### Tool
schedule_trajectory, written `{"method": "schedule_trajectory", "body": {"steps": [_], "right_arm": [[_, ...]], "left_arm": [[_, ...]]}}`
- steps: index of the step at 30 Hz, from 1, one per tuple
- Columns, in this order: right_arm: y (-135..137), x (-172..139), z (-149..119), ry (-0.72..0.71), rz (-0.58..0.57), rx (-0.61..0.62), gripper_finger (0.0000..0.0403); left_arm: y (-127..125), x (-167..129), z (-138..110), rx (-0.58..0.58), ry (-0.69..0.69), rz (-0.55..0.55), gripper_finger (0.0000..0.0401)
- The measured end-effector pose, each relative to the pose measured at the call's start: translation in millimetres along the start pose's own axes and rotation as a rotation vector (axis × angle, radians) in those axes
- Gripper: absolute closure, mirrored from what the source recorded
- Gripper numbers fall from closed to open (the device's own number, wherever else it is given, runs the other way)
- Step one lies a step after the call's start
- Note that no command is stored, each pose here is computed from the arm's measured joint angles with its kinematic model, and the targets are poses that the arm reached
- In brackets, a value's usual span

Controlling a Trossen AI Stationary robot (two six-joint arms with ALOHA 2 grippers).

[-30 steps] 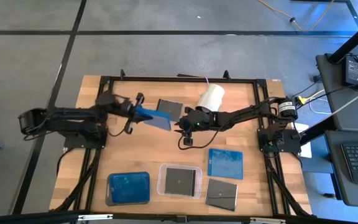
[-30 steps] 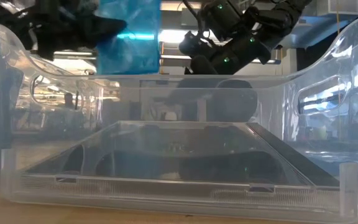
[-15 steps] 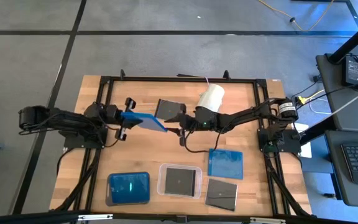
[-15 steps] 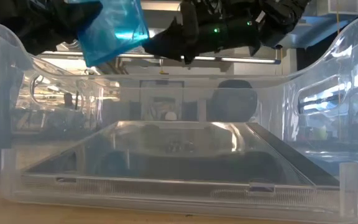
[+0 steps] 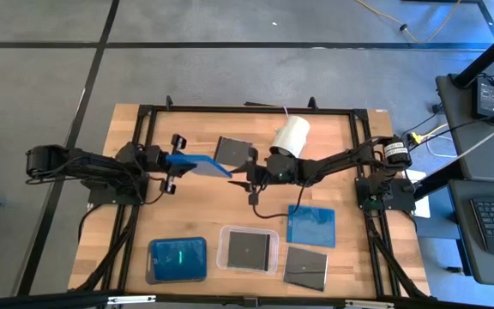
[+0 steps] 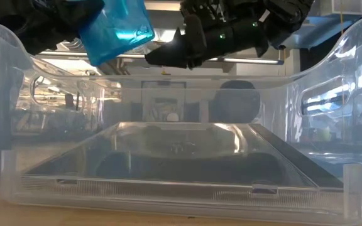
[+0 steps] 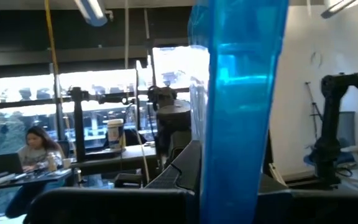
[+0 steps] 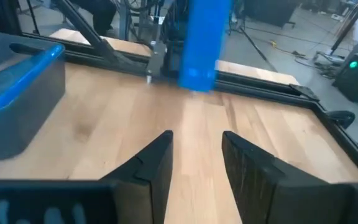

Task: Pick & place jewel cases by type
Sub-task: Put the left blue CD case into the black bin

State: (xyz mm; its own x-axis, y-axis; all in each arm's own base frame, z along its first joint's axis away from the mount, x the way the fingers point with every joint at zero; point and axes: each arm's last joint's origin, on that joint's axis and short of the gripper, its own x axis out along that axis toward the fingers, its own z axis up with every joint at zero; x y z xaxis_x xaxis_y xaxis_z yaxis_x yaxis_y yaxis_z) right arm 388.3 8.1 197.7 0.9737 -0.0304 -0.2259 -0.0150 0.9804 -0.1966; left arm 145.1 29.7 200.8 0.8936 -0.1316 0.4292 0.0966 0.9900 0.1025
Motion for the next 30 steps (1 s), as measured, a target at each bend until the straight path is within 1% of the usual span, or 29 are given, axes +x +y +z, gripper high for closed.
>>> {"method": "schedule_trajectory", "body": {"steps": [5, 9, 11, 19, 22, 28, 30], "right_arm": [[-1.0, -0.1, 4.4, -0.045, -0.009, 0.004, 0.026], [0.7, -0.2, 6.0, -0.067, 0.036, 0.006, 0.026], [0.7, -0.3, 7.1, -0.079, 0.039, 0.016, 0.026], [0.4, -0.3, 7.6, -0.084, 0.038, 0.06, 0.0264], [0.5, -0.3, 7.1, -0.079, 0.038, 0.059, 0.0283], [-0.1, -0.2, 6.6, -0.073, 0.029, 0.054, 0.0347], [-0.4, -0.2, 6.5, -0.072, 0.028, 0.054, 0.0351]], "left_arm": [[0.0, 0.0, -1.9, 0.004, 0.019, -0.001, 0.0384], [0.1, 0.0, -3.0, 0.0, 0.029, -0.001, 0.0384], [0.1, 0.0, -3.2, -0.001, 0.032, -0.001, 0.0384], [0.1, -0.1, -5.2, -0.009, 0.051, -0.002, 0.0384], [0.1, -0.1, -5.2, -0.009, 0.051, -0.002, 0.0384], [0.1, -0.1, -5.1, -0.009, 0.05, -0.003, 0.0384], [0.1, -0.1, -5.1, -0.01, 0.05, -0.002, 0.0384]]}}
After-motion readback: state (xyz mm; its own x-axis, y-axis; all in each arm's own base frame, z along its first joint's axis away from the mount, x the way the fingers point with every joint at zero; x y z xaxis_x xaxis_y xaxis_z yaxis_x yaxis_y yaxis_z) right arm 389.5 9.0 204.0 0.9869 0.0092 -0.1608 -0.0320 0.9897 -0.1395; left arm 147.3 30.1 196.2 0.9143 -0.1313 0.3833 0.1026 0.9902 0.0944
